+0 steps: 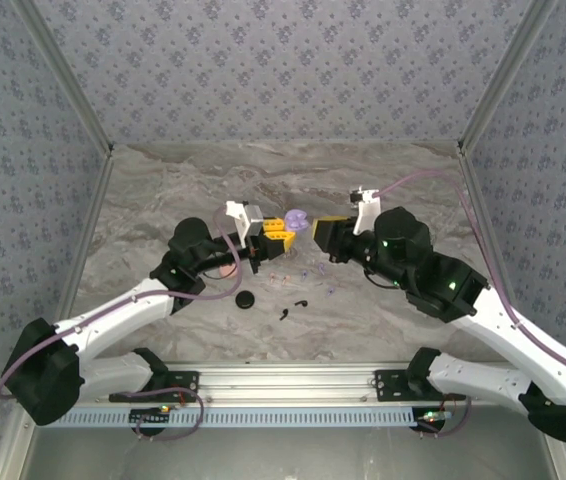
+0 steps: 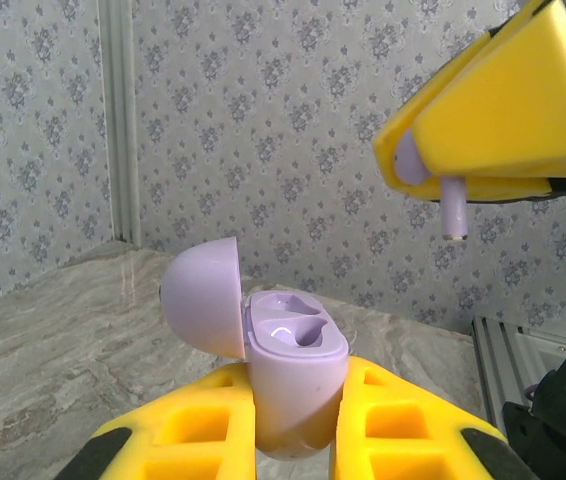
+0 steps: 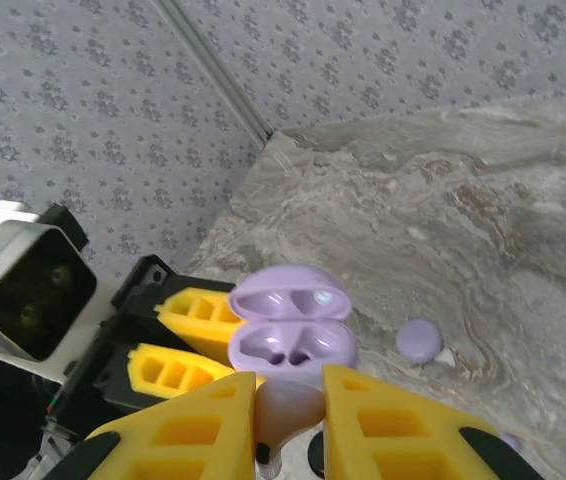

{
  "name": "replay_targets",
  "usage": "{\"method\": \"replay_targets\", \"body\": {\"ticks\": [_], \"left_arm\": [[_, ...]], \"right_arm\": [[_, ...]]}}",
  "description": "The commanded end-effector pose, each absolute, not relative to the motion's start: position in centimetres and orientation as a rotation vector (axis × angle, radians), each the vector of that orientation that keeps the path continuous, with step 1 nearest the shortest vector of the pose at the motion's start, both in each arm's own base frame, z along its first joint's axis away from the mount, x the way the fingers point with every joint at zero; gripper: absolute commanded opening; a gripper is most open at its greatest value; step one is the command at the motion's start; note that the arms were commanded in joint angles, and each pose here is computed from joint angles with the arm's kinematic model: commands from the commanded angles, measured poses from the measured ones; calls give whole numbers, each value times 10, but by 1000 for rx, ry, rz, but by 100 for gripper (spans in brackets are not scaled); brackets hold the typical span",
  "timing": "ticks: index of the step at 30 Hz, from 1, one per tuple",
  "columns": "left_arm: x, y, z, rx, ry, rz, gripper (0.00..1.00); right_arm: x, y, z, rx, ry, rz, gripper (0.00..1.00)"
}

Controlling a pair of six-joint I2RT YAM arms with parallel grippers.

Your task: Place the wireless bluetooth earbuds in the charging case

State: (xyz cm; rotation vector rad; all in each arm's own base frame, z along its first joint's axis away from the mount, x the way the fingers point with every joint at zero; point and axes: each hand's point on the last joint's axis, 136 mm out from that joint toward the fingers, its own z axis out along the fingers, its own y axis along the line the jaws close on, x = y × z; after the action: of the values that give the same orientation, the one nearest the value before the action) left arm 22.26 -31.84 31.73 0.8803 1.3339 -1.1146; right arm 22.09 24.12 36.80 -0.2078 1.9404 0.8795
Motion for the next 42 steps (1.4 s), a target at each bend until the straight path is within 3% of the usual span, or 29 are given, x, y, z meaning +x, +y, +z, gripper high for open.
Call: {"method": "replay_targets", "body": {"ticks": [1,42], "left_arm": [[218,-322,345,890,1238,-1129,0],[216,-324,345,893,1246,-1135,0]], "right_arm": [[229,239,398,-196,1856,839,22],[246,258,338,-207,2015,748,23]]}}
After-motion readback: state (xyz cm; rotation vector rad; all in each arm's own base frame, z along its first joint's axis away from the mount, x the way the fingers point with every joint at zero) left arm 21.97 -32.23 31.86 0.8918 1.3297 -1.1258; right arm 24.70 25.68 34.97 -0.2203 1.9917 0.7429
